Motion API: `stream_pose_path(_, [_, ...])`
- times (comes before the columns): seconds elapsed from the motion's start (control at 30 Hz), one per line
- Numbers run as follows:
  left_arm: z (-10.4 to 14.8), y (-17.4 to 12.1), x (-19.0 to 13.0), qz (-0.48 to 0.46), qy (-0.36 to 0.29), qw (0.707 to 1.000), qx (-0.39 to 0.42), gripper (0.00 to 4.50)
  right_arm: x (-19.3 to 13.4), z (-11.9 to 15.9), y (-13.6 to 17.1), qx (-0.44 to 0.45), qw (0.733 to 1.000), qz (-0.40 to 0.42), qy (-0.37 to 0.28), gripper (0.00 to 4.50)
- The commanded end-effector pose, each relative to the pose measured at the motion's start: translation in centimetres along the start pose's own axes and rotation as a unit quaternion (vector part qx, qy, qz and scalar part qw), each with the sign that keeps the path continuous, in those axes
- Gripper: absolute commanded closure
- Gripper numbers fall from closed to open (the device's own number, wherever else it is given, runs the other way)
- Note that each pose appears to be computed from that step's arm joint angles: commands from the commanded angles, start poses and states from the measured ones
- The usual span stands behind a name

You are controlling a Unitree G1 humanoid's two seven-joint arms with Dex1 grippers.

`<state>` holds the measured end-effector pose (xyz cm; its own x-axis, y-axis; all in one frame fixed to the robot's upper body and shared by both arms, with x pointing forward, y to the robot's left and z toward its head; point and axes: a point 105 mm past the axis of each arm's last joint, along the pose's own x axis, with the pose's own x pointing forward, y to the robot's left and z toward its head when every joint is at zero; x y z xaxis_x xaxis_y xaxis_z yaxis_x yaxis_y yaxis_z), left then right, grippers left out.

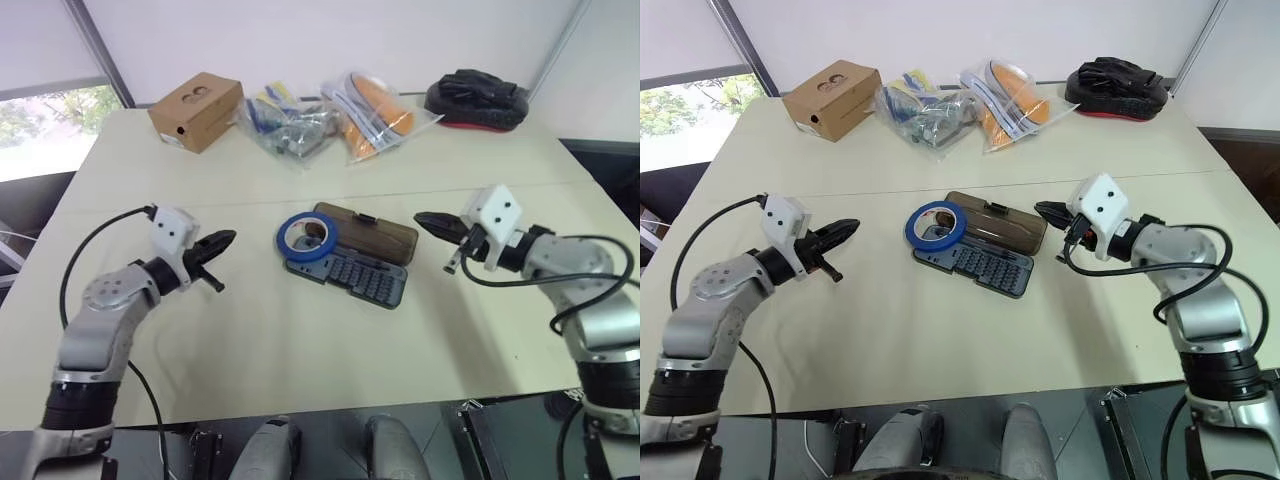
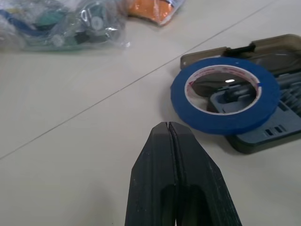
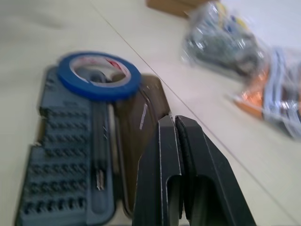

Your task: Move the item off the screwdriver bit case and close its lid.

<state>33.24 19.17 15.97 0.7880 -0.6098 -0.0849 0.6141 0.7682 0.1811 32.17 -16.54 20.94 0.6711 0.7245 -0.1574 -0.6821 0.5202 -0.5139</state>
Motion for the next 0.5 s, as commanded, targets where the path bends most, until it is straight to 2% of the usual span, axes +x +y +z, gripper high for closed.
stream_pose_path(0.03, [1.19, 0.43, 0.00, -0.004, -0.013, 1.000, 0.012, 4.50, 0.03, 1.53, -0.22, -0.017, 1.000, 0.008, -0.017, 4.44])
stream_pose_path(0.5, [1.87, -0.08, 0.83, -0.028, -0.016, 0.999, 0.009, 4.50, 0.42, 2.11, -0.63, -0.032, 0.999, 0.015, -0.020, 4.44])
